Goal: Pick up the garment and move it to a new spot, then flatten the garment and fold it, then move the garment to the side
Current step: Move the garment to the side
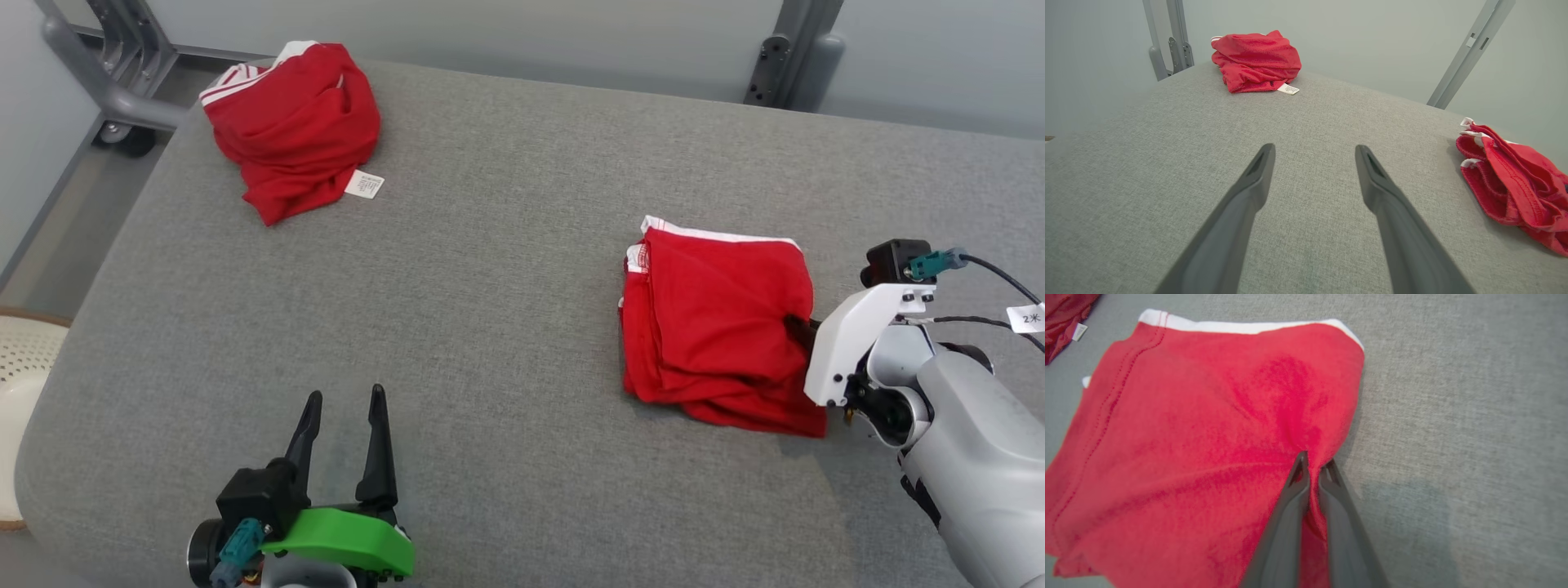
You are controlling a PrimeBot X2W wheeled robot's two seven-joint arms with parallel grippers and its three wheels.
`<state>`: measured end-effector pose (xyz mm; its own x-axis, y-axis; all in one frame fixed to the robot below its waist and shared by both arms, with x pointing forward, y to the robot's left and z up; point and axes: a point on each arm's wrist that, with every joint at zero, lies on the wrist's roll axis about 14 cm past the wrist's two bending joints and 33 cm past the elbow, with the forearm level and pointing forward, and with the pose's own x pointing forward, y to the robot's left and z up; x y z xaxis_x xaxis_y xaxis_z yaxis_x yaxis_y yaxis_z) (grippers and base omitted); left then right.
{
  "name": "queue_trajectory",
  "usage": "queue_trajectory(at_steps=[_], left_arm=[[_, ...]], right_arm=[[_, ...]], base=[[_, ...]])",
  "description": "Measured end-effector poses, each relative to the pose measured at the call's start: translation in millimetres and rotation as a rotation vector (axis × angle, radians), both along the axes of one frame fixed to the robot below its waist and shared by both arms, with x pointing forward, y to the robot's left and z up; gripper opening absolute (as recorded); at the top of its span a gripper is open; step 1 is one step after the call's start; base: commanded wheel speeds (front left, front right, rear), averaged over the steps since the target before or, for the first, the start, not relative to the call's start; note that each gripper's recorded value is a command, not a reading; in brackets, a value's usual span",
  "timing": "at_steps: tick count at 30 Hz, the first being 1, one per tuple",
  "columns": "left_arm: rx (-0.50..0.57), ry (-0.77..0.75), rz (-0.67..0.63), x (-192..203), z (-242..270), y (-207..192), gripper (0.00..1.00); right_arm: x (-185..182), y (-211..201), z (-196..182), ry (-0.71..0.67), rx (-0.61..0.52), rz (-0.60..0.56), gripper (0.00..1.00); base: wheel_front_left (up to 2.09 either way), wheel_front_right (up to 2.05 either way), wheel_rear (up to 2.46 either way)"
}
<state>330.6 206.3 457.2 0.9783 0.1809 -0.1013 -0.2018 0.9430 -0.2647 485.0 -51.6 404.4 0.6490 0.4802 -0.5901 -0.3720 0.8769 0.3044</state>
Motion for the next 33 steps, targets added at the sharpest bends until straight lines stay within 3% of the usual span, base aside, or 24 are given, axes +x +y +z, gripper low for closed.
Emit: queue_trajectory(at_steps=[9,24,33], left_arm=[[0.0,-0.025,-0.151,33,4,-42,1.0],[-0.011,-0.066,-0.55,87,3,-166,1.0],[-0.048,-0.025,-0.691,93,-15,-213,1.0]], right_arm=[[12,-73,14,-0.075,-0.057,-0.13,0.0],[-13,-211,32,-0.145,-0.131,-0.431,0.0],[-26,-256,26,-0.171,-0.194,-0.536,0.0]], base=[[0.0,0.0,0.0],[0.0,0.0,0.0],[0.0,0.0,0.0]])
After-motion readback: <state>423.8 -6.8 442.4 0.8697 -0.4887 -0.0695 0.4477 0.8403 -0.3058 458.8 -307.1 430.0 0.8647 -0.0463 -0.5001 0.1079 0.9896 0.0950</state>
